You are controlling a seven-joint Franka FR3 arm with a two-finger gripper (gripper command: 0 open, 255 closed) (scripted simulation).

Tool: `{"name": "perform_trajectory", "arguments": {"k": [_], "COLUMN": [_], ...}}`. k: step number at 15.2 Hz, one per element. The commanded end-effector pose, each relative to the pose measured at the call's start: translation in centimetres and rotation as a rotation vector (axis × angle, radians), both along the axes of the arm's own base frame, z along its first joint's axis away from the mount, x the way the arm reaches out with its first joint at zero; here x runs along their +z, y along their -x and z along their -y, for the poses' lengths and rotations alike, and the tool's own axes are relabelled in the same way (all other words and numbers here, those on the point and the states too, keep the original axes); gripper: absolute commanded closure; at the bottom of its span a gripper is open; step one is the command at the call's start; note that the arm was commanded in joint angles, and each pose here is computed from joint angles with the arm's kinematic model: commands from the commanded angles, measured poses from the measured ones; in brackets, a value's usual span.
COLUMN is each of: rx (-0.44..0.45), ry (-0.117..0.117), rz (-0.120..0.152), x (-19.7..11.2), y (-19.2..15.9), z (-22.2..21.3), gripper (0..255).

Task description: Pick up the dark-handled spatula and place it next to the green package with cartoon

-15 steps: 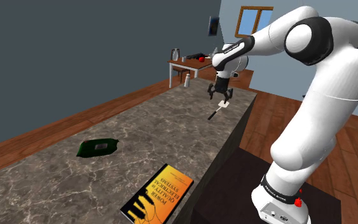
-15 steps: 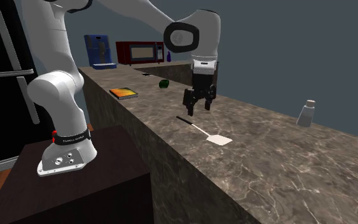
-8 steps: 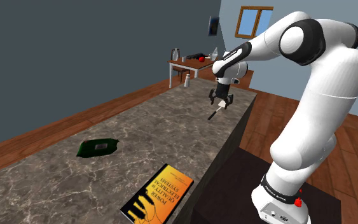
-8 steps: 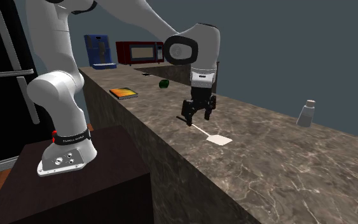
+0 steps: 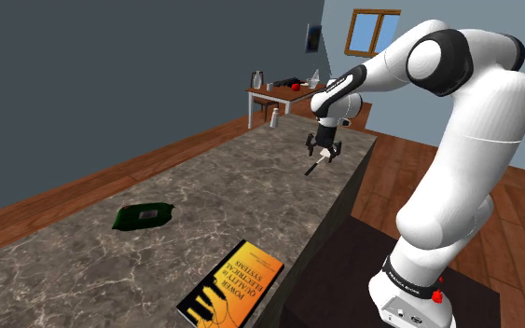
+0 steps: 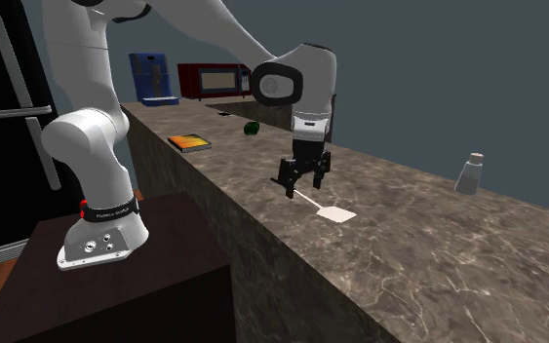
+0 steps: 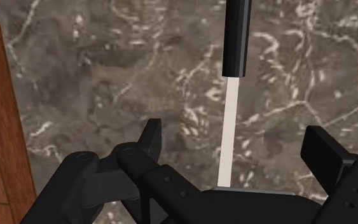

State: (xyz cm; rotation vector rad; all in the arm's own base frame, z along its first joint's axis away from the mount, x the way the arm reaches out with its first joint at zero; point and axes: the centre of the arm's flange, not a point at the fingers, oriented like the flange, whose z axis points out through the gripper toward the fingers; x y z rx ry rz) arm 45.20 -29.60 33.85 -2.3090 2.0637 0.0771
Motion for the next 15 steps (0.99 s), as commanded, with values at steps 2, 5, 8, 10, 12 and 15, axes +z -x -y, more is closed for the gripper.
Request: {"name": "perform_trajectory", "arguments": {"k": [2, 5, 8, 10, 12, 15], "rx": [0.000, 0.000, 0.000, 0.000, 0.000, 0.000], "ry": [0.000, 0.000, 0.000, 0.000, 0.000, 0.000], "rz": [0.000, 0.000, 0.000, 0.000, 0.000, 0.000], "x": [0.0, 0.0, 0.0, 0.0, 0.5, 2.1], "y": [0.0, 0.0, 0.0, 0.0, 0.0, 0.0], "z": [0.0, 0.0, 0.0, 0.0, 0.0, 0.0], "gripper": [255, 255, 255, 255, 255, 255]}}
